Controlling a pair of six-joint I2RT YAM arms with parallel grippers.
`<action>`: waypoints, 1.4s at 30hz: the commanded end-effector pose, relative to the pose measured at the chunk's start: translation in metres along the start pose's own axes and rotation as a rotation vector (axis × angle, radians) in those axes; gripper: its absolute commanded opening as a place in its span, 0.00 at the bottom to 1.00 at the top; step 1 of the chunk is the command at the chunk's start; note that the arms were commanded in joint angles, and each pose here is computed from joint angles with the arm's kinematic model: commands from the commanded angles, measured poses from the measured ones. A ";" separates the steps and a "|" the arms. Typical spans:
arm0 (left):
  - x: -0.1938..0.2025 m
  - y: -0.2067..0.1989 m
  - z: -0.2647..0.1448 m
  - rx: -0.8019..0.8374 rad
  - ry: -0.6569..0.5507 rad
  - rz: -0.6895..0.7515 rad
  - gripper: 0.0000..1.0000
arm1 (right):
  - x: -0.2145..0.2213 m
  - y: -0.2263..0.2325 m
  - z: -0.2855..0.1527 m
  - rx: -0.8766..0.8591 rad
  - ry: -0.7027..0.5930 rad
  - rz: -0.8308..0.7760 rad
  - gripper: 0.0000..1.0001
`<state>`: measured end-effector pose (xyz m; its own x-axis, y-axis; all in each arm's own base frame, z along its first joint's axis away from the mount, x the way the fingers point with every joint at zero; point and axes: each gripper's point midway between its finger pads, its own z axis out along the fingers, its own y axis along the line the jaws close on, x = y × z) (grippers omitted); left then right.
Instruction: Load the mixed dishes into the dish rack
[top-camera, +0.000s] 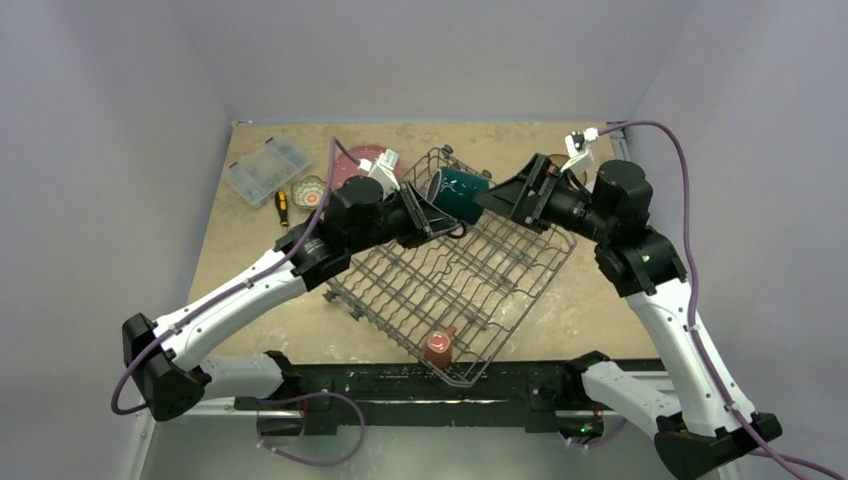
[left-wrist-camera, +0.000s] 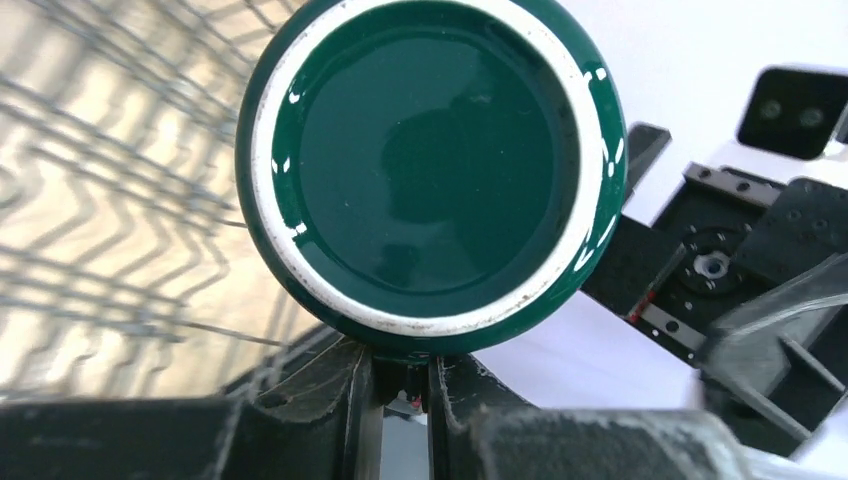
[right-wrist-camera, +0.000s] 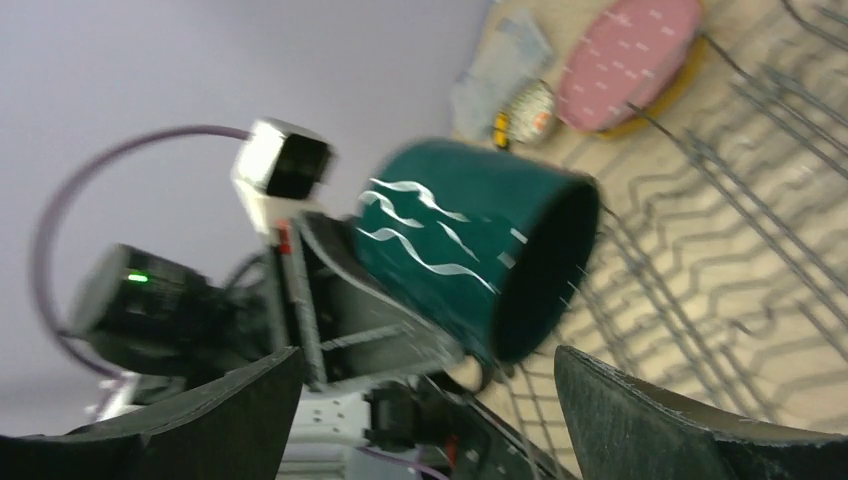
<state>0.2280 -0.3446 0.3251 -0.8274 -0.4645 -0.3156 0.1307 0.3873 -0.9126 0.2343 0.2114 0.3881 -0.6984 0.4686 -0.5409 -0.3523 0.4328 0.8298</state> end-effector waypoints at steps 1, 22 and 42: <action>-0.043 0.005 -0.027 -0.188 -0.159 0.225 0.00 | 0.021 -0.058 -0.034 0.325 0.065 -0.111 0.98; -0.115 0.137 0.053 -1.011 -0.447 0.257 0.00 | -0.082 -0.019 -0.149 0.721 -0.387 -0.306 0.98; -0.124 0.198 0.177 -0.959 -0.428 0.263 0.00 | -0.114 -0.013 -0.159 0.834 -0.421 -0.421 0.98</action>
<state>0.4166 -0.3359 0.1064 -0.6447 -0.3958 -0.6540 -0.3961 0.9047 -0.1571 0.2202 0.0402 0.4509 -0.3207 0.3527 -0.8791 0.1194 0.9357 0.3319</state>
